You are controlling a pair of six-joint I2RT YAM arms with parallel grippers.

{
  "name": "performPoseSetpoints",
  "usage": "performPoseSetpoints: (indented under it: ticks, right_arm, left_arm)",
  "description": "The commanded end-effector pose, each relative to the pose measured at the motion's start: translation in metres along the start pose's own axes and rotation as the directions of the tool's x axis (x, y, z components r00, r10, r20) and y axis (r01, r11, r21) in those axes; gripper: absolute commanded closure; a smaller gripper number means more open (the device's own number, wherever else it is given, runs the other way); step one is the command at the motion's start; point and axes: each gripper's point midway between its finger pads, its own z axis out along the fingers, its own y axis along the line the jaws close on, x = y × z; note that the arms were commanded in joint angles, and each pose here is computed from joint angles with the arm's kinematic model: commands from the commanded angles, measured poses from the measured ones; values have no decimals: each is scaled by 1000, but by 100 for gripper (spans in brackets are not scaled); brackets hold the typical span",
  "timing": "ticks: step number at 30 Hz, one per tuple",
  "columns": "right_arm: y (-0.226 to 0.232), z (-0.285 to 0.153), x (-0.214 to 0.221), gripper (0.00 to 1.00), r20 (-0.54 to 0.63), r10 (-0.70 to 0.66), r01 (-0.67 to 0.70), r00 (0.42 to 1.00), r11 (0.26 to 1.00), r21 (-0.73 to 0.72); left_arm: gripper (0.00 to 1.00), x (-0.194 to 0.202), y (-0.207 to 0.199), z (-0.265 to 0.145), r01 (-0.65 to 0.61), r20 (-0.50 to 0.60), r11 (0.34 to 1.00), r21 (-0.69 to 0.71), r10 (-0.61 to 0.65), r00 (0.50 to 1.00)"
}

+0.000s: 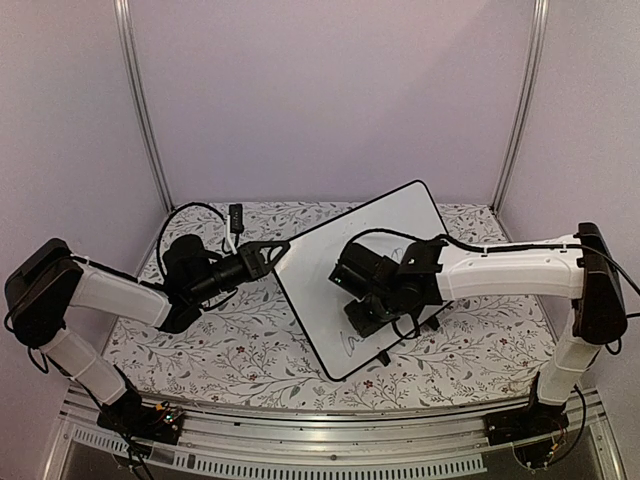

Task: Erase the whiteboard
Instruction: Erase the whiteboard at the center of the board.

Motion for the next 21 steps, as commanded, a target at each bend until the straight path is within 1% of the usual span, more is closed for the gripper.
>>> performPoseSetpoints:
  ticks: [1,6,15,21]
  right_arm:
    - [-43,19,7,100,-29,66,-62,997,990,124]
    - [-53,17,-3,100,7,89,-89,996,987,131]
    - [-39,12,-48,100,88,36,-45,995,994,97]
    - [-44,17,-62,100,98,22,-33,995,993,117]
  left_arm:
    - [100,18,-8,4,-8,-70,1000,30,10,997]
    - [100,19,-7,4,-7,-72,1000,29,9,997]
    - [100,20,-8,4,-4,-75,999,36,7,997]
    - [100,19,-9,4,-6,-74,999,36,9,997]
